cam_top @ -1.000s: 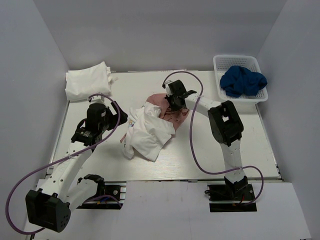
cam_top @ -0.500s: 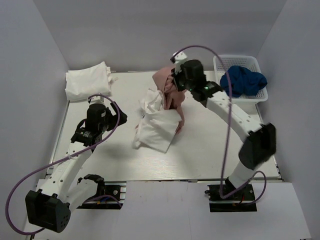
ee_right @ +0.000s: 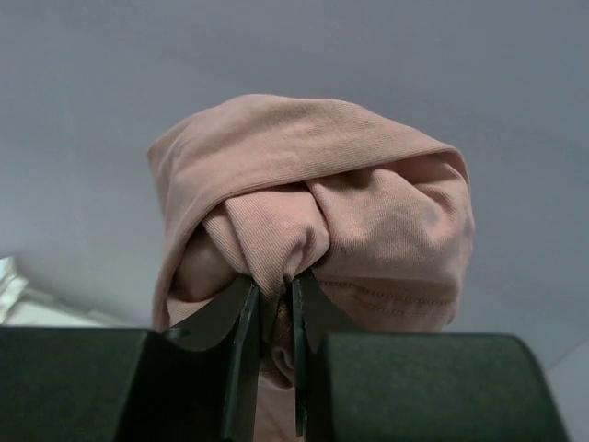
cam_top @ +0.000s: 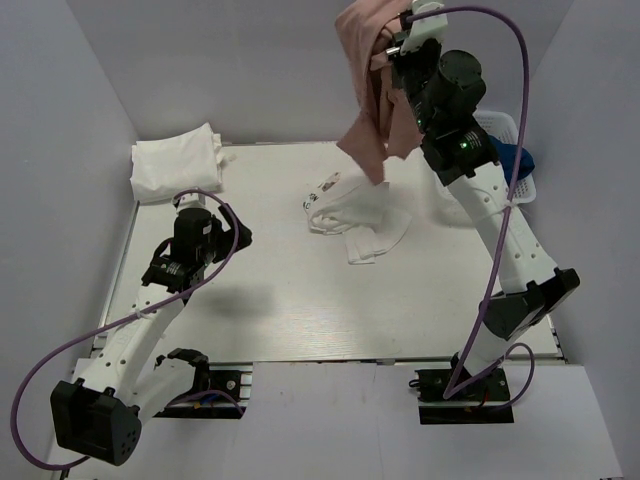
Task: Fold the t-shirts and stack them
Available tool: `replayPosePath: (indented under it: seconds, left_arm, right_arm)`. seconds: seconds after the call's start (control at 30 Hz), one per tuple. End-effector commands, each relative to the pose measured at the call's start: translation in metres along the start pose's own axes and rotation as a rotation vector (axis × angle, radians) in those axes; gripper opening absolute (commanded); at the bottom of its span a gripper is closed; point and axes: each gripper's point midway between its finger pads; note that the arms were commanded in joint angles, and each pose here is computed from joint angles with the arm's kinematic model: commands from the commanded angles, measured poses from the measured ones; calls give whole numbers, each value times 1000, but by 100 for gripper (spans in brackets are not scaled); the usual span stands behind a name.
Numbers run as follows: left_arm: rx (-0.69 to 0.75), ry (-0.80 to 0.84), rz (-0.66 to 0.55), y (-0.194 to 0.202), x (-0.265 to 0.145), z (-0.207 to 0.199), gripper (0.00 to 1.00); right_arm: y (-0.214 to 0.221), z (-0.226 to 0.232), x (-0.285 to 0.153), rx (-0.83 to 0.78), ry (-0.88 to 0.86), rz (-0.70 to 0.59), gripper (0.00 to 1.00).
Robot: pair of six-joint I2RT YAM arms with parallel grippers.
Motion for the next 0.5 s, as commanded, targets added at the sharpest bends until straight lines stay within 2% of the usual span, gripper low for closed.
replayPosePath:
  seconds: [0.0, 0.23, 0.47]
  left_arm:
    - [-11, -5, -47, -17, -10, -2, 100]
    - [-14, -16, -69, -30, -10, -4, 100]
    - [13, -87, -37, -41, 5, 1, 100]
  right_arm:
    - [-59, -35, 1, -64, 146, -176, 0]
    - [-57, -78, 12, -109, 288, -214, 0]
    - [-53, -146, 24, -169, 449, -217, 0]
Point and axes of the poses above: each gripper's point midway between its finger pads, its own x axis out along the fingers, its own z axis along the line the jaws close on, y = z × x, and after that the axes turned 15 degrees about x, right-handed
